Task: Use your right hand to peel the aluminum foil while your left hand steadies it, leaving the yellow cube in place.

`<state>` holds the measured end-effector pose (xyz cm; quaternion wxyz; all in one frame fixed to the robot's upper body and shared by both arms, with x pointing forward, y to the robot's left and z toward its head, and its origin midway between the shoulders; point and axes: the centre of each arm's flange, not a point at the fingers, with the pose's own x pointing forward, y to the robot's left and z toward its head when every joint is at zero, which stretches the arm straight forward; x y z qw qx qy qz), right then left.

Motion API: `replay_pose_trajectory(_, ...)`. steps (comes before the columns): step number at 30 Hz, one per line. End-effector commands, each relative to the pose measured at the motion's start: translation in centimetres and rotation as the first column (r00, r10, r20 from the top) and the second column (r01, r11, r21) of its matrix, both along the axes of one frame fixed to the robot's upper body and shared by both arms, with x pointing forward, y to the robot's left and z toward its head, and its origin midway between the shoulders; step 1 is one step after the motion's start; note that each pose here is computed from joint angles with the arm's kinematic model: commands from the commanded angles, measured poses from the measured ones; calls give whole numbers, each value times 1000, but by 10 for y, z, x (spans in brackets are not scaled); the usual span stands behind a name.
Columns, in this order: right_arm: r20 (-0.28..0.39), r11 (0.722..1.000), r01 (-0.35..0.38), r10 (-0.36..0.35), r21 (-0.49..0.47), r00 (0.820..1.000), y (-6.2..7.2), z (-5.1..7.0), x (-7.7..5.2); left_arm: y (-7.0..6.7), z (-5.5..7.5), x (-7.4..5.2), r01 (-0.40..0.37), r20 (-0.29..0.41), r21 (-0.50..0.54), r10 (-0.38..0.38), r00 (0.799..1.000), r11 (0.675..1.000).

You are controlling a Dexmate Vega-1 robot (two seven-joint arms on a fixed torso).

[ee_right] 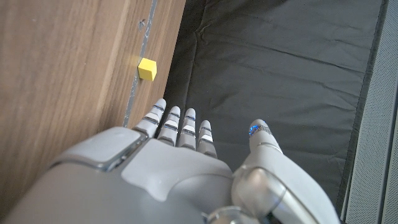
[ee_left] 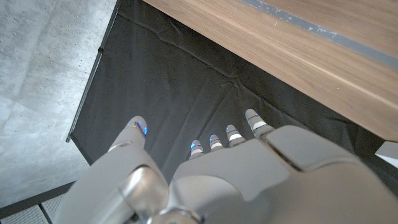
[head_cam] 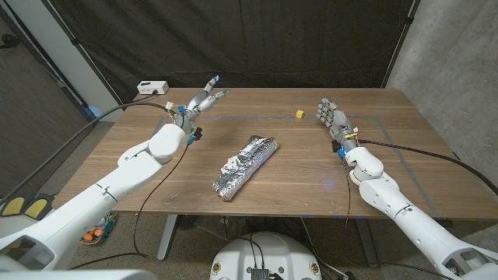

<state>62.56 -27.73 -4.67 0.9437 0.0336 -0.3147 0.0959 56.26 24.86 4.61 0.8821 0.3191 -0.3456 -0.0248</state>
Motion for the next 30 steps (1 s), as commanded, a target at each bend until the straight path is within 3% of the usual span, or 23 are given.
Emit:
replay_pose_trajectory(1,16,1000,-2,2,1,1000,-2,-8,-14,-20,10,-25,-30,59,123,23,998,992)
replay_pose_trajectory(9,28,1000,-2,2,8,1000,-5,-12,-19,-35,13,-35,-58,78,217,42,996,974)
replay_pose_trajectory(21,30,1000,-1,0,16,1000,-10,-19,-26,-58,15,-48,-132,99,370,102,990,920)
replay_pose_trajectory(30,30,1000,0,0,18,1000,-14,-24,-32,-76,14,-57,-167,62,454,156,986,875)
